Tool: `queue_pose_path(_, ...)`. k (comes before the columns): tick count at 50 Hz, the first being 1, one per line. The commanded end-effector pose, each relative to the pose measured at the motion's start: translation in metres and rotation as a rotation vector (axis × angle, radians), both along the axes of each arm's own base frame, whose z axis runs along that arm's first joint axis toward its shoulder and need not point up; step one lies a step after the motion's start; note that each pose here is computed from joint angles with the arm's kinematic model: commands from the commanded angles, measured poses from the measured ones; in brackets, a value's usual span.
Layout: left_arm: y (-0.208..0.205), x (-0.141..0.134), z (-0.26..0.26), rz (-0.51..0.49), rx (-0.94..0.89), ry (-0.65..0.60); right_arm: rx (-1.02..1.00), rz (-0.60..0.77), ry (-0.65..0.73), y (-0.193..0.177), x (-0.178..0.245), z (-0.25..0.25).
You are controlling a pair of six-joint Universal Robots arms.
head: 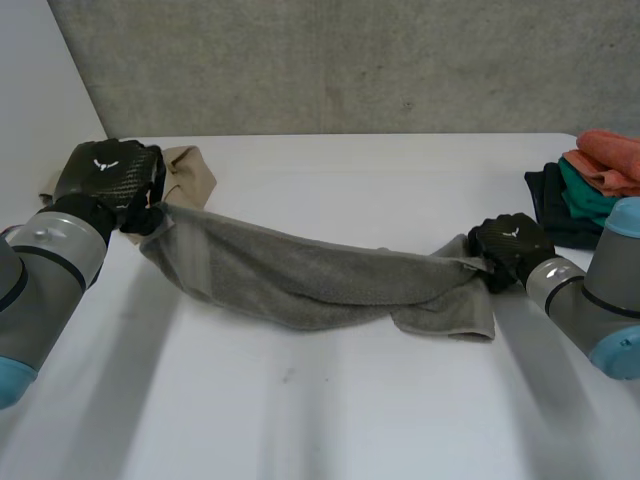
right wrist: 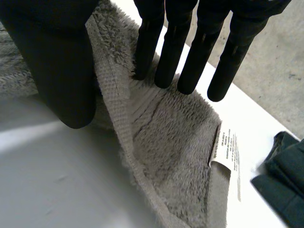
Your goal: Fold the laundry.
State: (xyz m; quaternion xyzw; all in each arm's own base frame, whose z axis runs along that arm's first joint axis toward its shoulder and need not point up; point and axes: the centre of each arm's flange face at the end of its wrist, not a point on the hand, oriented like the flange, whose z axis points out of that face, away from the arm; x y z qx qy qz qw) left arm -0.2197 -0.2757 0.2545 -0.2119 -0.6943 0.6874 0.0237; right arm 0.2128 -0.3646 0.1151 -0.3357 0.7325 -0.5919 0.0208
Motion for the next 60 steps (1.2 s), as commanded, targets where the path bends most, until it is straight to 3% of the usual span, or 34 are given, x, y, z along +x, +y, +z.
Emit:
queue_pose_path(1, -0.003, -0.001, 0.001, 0.001, -0.002, 0.0, -0.026, 0.006, 0.003, -0.008, 0.005, 0.003)
queue_pose_path(12, -0.026, -0.006, -0.01, -0.006, 0.005, -0.017, -0.262, -0.049, 0.128, -0.034, 0.009, 0.049)
queue_pose_path(19, -0.088, -0.021, 0.043, -0.006, -0.269, 0.054, -0.648, -0.009, 0.145, -0.062, 0.048, 0.12)
queue_pose_path(23, -0.119, -0.027, 0.125, 0.016, -0.614, 0.161, -1.005, -0.038, 0.019, -0.076, 0.066, 0.196)
queue_pose_path(27, -0.128, -0.025, 0.179, 0.036, -0.84, 0.262, -1.324, -0.072, -0.219, -0.068, 0.066, 0.265)
queue_pose_path(30, -0.131, -0.021, 0.19, 0.048, -0.88, 0.307, -1.395, -0.074, -0.317, -0.062, 0.062, 0.282)
queue_pose_path(34, -0.134, -0.015, 0.182, 0.054, -0.83, 0.341, -1.328, -0.066, -0.349, -0.063, 0.056, 0.276)
queue_pose_path(42, -0.126, -0.009, 0.09, 0.049, -0.504, 0.333, -1.014, -0.002, -0.269, -0.068, 0.06, 0.2)
queue_pose_path(51, -0.071, -0.01, -0.052, -0.008, -0.089, 0.239, -0.35, 0.061, -0.068, -0.031, 0.05, 0.047)
queue_pose_path(55, -0.05, -0.008, -0.079, -0.04, -0.011, 0.213, -0.102, 0.051, 0.018, -0.007, 0.037, 0.008)
queue_pose_path(60, -0.042, -0.001, -0.077, -0.053, -0.022, 0.212, 0.033, -0.006, -0.013, -0.006, 0.02, 0.0)
